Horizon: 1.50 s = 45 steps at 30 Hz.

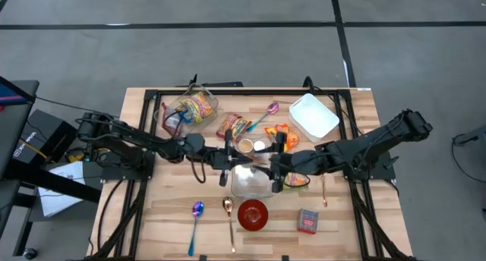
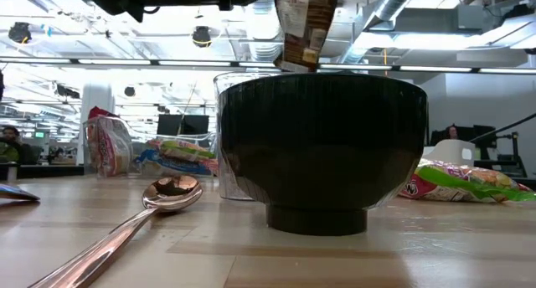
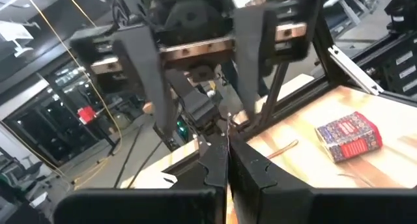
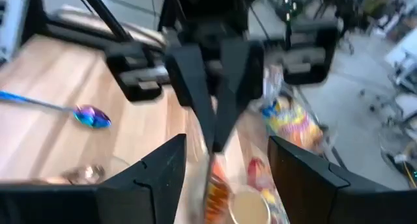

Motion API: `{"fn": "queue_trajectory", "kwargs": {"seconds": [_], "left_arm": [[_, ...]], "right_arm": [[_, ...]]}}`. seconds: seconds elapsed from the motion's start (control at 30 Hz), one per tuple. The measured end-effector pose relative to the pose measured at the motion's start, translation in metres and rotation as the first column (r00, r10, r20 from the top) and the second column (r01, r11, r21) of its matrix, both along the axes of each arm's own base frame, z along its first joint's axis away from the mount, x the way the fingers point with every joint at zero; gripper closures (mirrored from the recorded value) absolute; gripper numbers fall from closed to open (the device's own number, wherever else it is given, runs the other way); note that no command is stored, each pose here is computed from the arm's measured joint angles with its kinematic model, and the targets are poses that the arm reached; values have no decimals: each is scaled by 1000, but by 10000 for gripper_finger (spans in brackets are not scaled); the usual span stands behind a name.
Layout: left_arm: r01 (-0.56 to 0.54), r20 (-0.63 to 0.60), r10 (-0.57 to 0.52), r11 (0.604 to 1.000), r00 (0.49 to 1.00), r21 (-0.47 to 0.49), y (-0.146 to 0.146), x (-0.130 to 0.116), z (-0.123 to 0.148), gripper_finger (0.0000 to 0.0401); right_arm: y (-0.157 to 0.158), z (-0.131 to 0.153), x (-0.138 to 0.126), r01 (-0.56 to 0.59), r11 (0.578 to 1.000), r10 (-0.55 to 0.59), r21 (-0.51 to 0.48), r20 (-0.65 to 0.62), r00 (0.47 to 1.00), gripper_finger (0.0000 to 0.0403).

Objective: Pick & Place Food Item
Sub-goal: Put the orange spice pack into the bottom transparent bin

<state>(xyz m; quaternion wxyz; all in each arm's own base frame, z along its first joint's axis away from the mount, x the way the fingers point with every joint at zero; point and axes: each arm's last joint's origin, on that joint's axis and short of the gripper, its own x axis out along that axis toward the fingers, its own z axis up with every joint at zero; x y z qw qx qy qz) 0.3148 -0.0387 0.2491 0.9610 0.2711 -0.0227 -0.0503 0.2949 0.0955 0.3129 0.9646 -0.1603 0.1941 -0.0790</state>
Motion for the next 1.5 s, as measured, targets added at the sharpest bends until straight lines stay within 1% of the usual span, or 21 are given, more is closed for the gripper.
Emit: {"fn": "queue_trajectory", "kwargs": {"seconds": [0.13, 0.5, 0.7, 0.93, 1.07, 1.17, 1.27, 1.37, 1.4, 1.5], "left_arm": [[-7, -14, 7, 1000, 1000, 3, 0, 0, 0, 401], [-7, 3, 7, 1000, 1000, 1, -1, 0, 1, 401], [-7, 16, 7, 1000, 1000, -1, -1, 0, 3, 401], [-6, 27, 6, 1000, 1000, -3, -1, 0, 4, 401], [-6, 27, 6, 1000, 1000, -3, -1, 0, 4, 401], [-6, 27, 6, 1000, 1000, -3, -1, 0, 4, 401], [6, 26, -6, 1000, 1000, -6, -2, 0, 4, 401], [12, 27, -12, 1000, 1000, -6, -2, 0, 4, 401], [12, 29, -12, 1000, 1000, -11, -2, 0, 4, 401], [14, 39, -13, 999, 999, -35, -2, 0, 6, 398]], "right_arm": [[0, 1, -2, 14, 999, -14, 36, 0, 1000, 194], [0, -2, -3, 25, 998, -24, 64, -22, 999, 197], [0, -3, -4, 8, 997, -5, 73, -35, 999, 213], [0, -4, -4, 5, 997, -2, 72, -41, 999, 243], [0, -4, -4, 6, 997, -3, 71, -46, 999, 264], [0, -5, -4, 6, 998, -2, 68, -52, 999, 291], [0, -5, -4, 5, 998, -1, 68, -54, 999, 331], [0, -6, -5, 4, 998, 0, 62, -67, 998, 384], [0, -6, -5, 3, 998, 1, 57, -73, 997, 393], [-1, -7, -5, 5, 998, -1, 58, -79, 997, 397]]}}
